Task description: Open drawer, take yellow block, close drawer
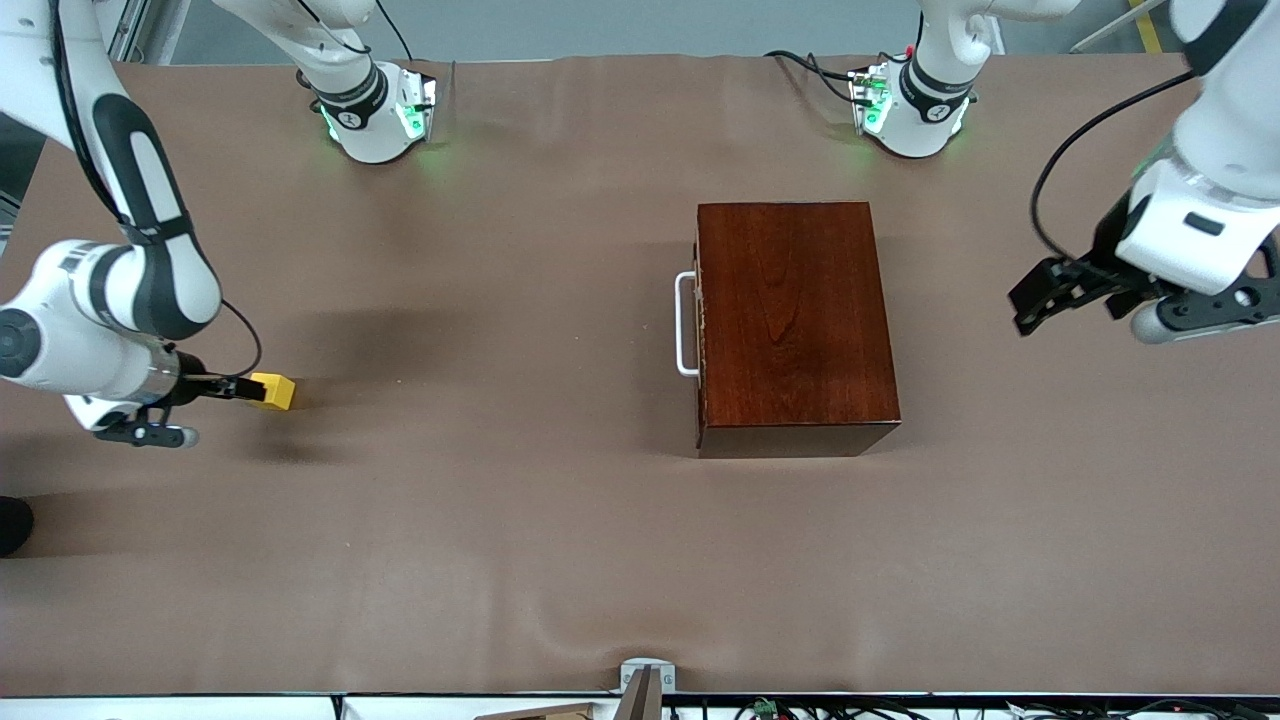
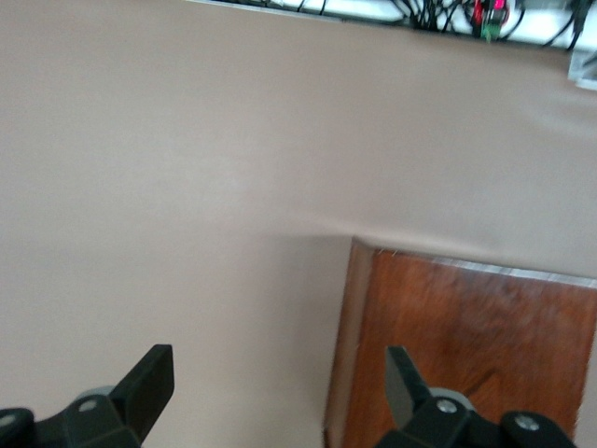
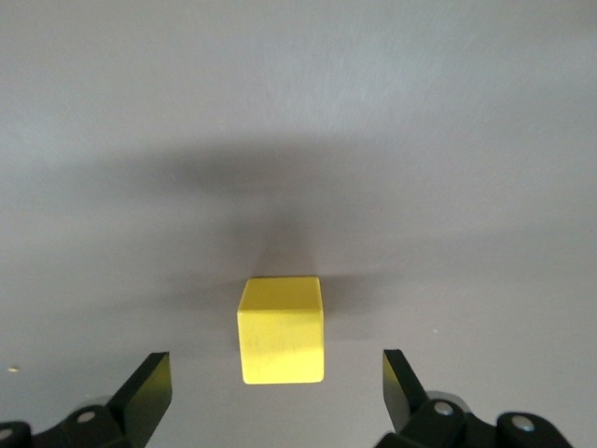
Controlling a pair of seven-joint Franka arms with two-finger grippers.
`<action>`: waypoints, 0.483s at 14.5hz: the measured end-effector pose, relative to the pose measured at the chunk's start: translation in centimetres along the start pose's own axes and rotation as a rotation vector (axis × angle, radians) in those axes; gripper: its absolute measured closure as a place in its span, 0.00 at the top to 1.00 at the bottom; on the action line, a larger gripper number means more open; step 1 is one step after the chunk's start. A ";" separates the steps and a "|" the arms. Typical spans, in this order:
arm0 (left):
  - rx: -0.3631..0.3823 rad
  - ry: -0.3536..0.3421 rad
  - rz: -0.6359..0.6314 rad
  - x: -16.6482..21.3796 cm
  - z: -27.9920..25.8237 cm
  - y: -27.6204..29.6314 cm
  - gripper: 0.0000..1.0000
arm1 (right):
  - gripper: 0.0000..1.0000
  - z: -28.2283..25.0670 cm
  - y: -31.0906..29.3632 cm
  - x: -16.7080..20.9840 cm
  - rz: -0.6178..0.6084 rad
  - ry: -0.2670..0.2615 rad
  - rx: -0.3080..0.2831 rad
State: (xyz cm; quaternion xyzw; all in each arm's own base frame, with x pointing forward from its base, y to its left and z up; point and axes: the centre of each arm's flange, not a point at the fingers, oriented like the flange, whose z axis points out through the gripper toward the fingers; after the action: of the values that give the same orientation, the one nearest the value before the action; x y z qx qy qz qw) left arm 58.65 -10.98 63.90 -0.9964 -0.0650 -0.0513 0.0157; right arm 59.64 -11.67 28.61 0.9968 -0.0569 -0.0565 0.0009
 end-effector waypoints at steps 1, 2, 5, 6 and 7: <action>0.002 -0.013 0.013 -0.3 -0.1 -0.8 1.00 | 1.00 -1.7 -0.1 0.0 -0.005 0.021 -0.001; 0.005 -0.024 0.023 -0.8 -0.1 -1.4 1.00 | 1.00 -3.3 -0.2 -0.2 -0.012 0.039 -0.002; 0.017 -0.054 0.102 -3.0 0.2 -2.7 1.00 | 1.00 -7.6 -0.8 -1.2 -0.031 0.068 -0.005; 0.021 -0.059 0.119 -3.8 0.1 -3.1 1.00 | 1.00 -8.7 -1.0 -1.6 -0.035 0.070 -0.005; 0.024 -0.062 0.134 -4.6 -0.1 -3.6 1.00 | 1.00 -9.7 -1.2 -2.0 -0.038 0.071 -0.006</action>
State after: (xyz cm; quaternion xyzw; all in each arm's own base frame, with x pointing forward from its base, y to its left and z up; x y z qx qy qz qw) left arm 53.60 -8.00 63.63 -0.9994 0.0006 -0.0187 0.0289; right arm 58.88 -10.33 38.50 0.9990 -0.0378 -0.0214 0.0046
